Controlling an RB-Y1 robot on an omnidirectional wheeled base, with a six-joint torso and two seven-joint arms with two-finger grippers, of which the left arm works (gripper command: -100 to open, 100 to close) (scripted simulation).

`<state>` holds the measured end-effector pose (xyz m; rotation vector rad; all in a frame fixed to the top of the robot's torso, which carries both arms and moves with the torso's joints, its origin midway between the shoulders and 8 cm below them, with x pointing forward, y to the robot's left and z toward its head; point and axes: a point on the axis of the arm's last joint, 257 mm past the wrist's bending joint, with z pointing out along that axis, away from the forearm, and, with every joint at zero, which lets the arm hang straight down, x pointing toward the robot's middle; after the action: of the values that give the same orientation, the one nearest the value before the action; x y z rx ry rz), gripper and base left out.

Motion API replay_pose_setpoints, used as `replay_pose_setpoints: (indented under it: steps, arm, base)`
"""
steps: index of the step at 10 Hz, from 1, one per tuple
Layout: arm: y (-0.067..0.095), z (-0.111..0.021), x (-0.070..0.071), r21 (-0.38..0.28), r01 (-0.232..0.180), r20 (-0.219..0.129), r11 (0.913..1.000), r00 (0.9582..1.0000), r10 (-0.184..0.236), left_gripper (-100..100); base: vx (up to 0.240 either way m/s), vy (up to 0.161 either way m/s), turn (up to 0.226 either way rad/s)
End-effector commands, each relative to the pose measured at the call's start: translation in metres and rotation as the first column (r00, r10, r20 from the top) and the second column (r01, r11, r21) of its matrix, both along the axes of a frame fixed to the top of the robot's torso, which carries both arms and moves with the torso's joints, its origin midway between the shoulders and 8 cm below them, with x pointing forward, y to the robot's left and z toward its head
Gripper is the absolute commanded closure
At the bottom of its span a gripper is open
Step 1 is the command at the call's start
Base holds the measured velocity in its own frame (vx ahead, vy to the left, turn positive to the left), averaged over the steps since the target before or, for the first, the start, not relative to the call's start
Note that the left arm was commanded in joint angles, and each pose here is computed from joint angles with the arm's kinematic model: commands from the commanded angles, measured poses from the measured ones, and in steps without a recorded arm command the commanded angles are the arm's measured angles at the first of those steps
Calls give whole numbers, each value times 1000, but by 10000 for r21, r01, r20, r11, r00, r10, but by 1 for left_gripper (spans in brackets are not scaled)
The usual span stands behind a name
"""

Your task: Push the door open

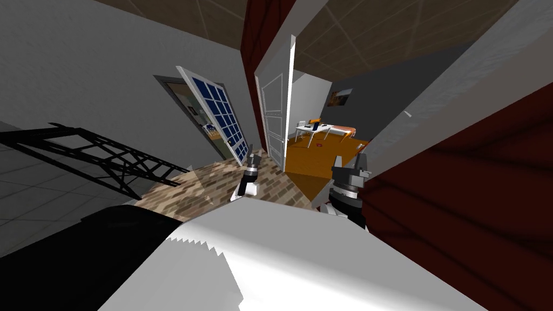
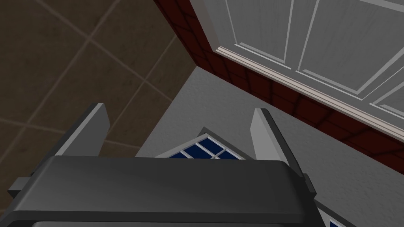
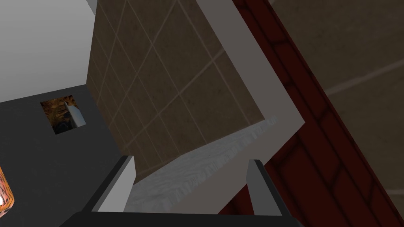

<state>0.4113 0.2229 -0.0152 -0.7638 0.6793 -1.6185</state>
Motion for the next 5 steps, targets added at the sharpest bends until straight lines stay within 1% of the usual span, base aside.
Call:
replay_pose_setpoints:
  steps: [1, 4, 5]
  arm:
    - [-4, -8, 8, 51, 102, -169, 9999, 9998, -101, -100]
    - [-12, -23, 21, 137, 297, -473, 9995, 9985, -291, -100]
    - [-19, -34, 31, 194, 436, -693, 9989, 9967, -422, -100]
  base:
    - [87, 69, -66]
    - [82, 66, -54]
    - [125, 118, -114]
